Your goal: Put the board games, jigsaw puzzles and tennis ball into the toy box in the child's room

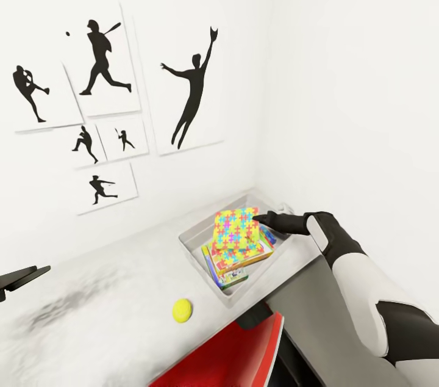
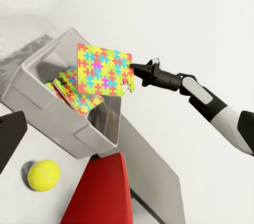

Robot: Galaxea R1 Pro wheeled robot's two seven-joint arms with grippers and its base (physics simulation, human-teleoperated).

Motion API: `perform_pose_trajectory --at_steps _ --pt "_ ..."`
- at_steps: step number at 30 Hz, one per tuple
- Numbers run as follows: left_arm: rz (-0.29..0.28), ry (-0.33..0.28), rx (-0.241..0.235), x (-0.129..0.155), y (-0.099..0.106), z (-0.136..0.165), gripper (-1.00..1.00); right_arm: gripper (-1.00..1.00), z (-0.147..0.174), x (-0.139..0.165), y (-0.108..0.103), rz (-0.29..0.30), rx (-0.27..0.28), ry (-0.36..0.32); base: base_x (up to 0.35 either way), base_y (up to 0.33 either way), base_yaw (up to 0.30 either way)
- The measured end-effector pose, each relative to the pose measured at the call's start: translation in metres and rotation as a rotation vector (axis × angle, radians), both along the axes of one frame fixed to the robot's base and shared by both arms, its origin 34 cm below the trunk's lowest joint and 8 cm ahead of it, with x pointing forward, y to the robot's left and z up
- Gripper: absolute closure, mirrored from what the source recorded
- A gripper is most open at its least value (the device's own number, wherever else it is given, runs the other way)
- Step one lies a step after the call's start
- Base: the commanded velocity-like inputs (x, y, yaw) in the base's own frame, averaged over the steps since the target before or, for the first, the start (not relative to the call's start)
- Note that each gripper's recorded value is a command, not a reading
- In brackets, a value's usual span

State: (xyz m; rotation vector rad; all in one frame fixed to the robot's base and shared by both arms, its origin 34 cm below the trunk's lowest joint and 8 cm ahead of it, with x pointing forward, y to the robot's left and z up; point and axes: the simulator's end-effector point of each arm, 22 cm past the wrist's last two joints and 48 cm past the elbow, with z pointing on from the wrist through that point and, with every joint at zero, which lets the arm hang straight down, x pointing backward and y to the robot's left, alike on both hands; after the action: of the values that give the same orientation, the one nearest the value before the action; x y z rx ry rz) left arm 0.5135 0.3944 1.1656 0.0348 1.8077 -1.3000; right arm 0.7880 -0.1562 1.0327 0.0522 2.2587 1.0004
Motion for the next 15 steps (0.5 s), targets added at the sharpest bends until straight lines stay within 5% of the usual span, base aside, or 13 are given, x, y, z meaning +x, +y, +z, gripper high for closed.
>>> perform_pose_trajectory --at_steps 13,14,15 --pt "-0.001 0.012 -0.001 0.002 0.0 -0.005 -1.0 1.0 -0.005 -0.001 0.016 0.022 0.011 0.0 0.0 0.0 0.0" --pt "0.0 0.012 -0.001 0.002 0.0 -0.005 -1.0 -1.0 -0.005 -0.001 0.017 0.027 0.008 -0.001 0.0 0.0 0.0" --pt "0.0 0.012 -0.001 0.002 0.0 -0.005 -1.0 -1.0 -0.005 -0.002 0.019 0.031 0.004 -0.001 0.0 0.0 0.0"
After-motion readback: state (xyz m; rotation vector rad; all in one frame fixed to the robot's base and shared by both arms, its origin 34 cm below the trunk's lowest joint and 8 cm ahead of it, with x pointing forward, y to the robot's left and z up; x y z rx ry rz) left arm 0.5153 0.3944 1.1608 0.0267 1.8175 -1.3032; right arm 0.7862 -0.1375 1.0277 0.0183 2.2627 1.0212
